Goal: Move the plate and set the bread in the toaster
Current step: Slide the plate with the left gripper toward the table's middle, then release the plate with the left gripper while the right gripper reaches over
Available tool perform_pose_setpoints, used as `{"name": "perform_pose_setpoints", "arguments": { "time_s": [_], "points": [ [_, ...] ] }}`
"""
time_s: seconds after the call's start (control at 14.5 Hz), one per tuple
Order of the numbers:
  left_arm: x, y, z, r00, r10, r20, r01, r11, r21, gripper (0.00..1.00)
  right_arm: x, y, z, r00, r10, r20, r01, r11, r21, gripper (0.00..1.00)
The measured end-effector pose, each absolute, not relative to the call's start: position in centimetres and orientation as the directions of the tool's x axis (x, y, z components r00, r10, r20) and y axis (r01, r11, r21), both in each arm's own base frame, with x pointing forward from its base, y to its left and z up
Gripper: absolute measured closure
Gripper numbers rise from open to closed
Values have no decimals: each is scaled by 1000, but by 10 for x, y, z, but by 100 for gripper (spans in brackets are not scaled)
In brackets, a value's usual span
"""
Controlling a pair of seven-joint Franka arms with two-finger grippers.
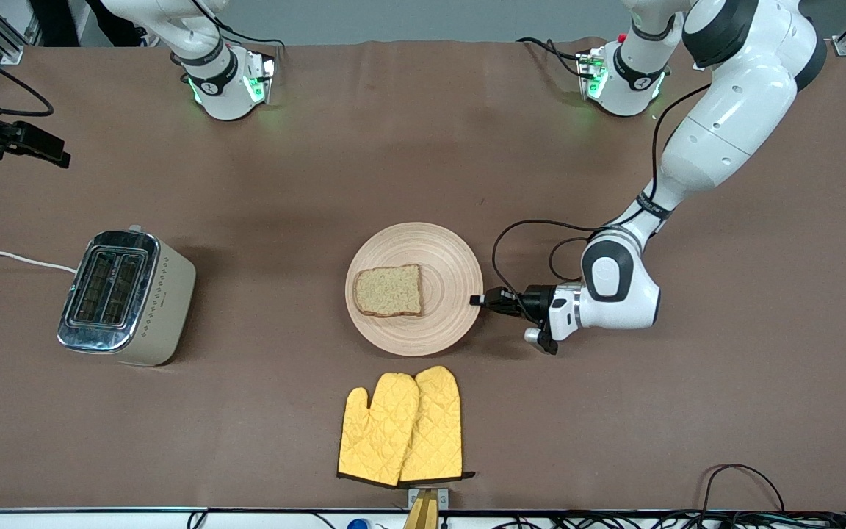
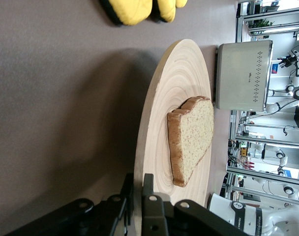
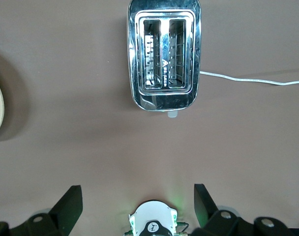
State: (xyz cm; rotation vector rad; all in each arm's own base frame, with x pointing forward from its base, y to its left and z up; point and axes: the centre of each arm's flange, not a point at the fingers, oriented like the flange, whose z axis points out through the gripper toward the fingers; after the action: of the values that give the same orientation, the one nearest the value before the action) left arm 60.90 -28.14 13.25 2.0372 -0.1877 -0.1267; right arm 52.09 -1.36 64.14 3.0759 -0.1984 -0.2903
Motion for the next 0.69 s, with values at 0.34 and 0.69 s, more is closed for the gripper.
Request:
{"name": "perform_pose_setpoints", "arguments": {
  "time_s": [0.34,0.69],
  "points": [
    [596,-293,114,985,-171,31,-98,-397,913,91,521,-14,641,974,-132,-184,-123,-991,57,0],
    [583,-299,101,983,-181,27,-98,-398,912,91,519,-14,640,971,-131,-199,-121,-991,59,0]
  ]
}}
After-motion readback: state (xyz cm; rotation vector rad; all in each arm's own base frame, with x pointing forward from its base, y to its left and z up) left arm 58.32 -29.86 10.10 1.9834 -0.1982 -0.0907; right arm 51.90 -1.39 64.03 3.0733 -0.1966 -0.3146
